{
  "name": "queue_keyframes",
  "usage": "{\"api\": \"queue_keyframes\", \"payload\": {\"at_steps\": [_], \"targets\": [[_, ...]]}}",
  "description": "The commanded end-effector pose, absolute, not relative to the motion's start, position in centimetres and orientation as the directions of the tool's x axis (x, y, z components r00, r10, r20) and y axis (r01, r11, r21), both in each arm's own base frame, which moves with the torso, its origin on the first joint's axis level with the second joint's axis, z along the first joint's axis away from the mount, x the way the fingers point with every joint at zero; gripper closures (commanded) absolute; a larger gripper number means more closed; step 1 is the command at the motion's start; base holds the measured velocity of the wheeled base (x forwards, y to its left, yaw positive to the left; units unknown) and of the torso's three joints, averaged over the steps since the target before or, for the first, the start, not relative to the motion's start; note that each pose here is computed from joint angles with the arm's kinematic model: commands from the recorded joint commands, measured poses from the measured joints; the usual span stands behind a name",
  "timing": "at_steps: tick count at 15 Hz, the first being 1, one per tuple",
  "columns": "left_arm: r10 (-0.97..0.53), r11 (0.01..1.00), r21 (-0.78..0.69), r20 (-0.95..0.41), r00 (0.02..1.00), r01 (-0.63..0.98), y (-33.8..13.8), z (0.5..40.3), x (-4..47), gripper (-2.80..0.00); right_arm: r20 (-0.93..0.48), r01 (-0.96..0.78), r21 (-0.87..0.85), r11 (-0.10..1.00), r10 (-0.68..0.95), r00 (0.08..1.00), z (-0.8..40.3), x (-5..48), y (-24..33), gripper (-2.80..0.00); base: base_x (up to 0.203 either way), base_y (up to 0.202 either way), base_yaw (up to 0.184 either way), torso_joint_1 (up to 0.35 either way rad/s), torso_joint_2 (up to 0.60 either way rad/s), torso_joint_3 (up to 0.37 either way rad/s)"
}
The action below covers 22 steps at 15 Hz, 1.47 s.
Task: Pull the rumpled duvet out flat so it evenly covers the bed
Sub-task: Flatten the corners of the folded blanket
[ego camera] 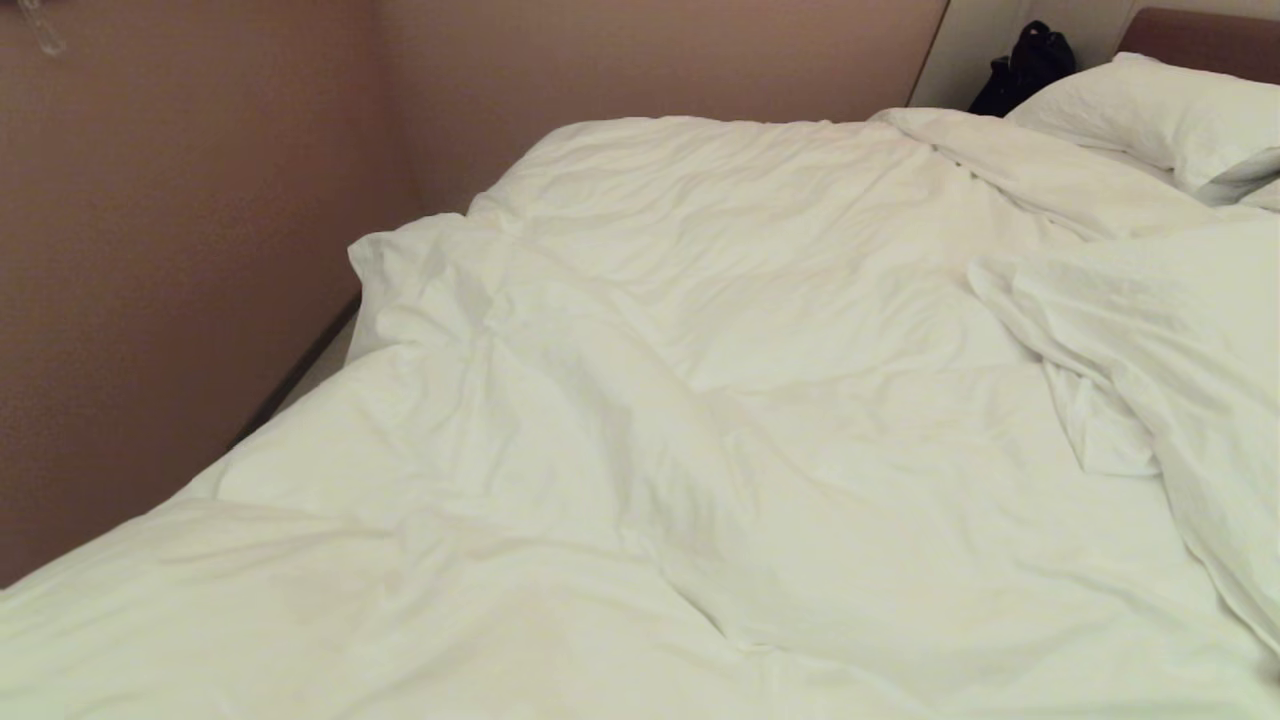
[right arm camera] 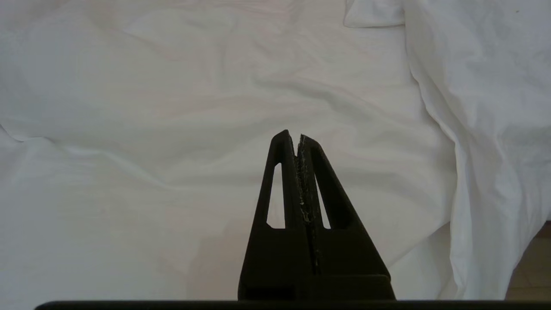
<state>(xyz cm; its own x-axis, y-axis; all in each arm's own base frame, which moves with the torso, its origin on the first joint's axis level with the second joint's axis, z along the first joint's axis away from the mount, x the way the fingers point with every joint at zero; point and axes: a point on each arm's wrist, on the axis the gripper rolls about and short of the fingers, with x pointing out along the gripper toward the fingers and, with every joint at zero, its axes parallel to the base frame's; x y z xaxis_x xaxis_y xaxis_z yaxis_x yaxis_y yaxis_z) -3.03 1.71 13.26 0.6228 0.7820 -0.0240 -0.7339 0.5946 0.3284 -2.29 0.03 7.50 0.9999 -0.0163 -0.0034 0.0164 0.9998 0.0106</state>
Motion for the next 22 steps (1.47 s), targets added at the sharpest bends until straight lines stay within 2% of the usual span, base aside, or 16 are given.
{"api": "queue_keyframes", "payload": {"at_steps": [1,3,4,5,11,14,18,22], "targets": [[0.786,0.589,0.338,-0.032,0.617,-0.734,1.7,12.8,-2.8,0.00,-0.006,0.015,0.011,1.000,-0.015,1.000,7.5,-2.3,0.0,0.00,0.000,0.000,0.000,0.000,0.00,0.000],[0.788,0.586,0.329,-0.020,0.615,-0.741,1.7,12.7,-2.7,0.00,-0.006,0.017,0.011,1.000,-0.017,1.000,7.5,-2.3,0.0,0.00,0.000,0.000,0.000,0.000,0.00,0.000],[0.794,0.578,0.329,-0.018,0.607,-0.747,1.7,12.6,-2.6,-2.60,-0.005,0.016,0.011,1.000,-0.016,1.000,7.5,-2.3,0.0,0.00,0.000,0.000,0.000,0.000,0.00,0.000],[0.796,0.576,0.326,-0.015,0.605,-0.750,1.7,12.5,-2.6,-2.80,-0.005,0.016,0.011,1.000,-0.016,1.000,7.5,-2.3,0.0,0.00,0.000,0.000,0.000,0.000,0.00,0.000],[0.830,0.528,0.344,-0.018,0.557,-0.776,1.8,11.7,-2.9,-2.80,-0.005,0.016,0.011,1.000,-0.016,1.000,7.5,-2.3,0.0,0.00,0.000,0.000,0.000,0.000,0.00,0.000],[0.814,0.549,0.286,0.028,0.580,-0.785,1.8,12.7,-3.4,-2.80,-0.005,0.015,0.011,1.000,-0.015,1.000,7.5,-2.3,0.0,0.00,0.000,0.000,0.000,0.000,0.00,0.000],[0.798,0.569,0.137,0.144,0.585,-0.811,1.7,14.8,-3.9,-2.80,-0.005,0.017,0.011,1.000,-0.017,1.000,7.5,-2.3,0.0,0.00,0.000,0.000,0.000,0.000,0.00,0.000],[0.692,0.681,0.061,0.274,0.668,-0.730,1.5,15.8,-4.6,-2.80,-0.005,0.016,0.011,1.000,-0.016,1.000,7.5,-2.3,0.0,0.00,0.000,0.000,0.000,0.000,0.00,0.000]]}}
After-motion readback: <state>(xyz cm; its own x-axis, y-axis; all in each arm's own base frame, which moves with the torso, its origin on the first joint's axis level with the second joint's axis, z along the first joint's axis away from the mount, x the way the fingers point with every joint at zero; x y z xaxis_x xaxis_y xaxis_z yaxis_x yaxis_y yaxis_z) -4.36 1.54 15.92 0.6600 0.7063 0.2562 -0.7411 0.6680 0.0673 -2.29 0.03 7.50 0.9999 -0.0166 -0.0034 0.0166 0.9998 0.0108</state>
